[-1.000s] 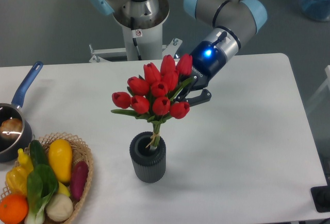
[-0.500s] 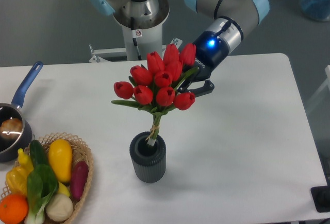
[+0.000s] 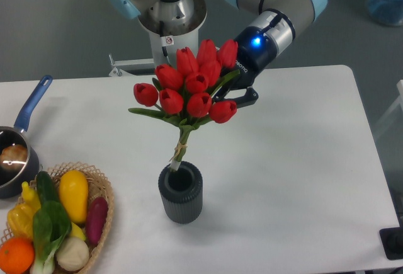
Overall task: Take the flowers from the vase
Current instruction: 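Lift the gripped tulip bunch up out of the grey vase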
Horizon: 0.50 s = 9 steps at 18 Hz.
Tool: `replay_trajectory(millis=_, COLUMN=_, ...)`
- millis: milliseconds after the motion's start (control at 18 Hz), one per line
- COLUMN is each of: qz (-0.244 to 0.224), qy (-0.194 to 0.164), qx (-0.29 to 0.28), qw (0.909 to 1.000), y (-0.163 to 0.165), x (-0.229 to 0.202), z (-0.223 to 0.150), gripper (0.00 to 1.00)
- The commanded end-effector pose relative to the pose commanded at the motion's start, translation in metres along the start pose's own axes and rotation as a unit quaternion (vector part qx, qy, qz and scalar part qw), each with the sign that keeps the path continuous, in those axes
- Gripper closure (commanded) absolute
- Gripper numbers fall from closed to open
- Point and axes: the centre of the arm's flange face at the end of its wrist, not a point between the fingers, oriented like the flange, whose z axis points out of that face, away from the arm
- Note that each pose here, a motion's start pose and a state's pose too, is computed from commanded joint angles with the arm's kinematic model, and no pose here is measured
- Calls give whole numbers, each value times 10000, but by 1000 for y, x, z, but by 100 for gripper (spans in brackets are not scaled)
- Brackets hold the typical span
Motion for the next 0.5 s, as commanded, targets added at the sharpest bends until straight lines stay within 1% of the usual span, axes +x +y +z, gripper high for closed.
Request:
replay_trajectory(millis=333, qz=112, qy=-48, qx=19, qw=9999, y=-12, x=-8, z=-5, gripper=68)
replay_trajectory(millis=500, qz=153, qy=-136, qx=30, qw=9998, y=-16, x=-13, z=-14, gripper=68)
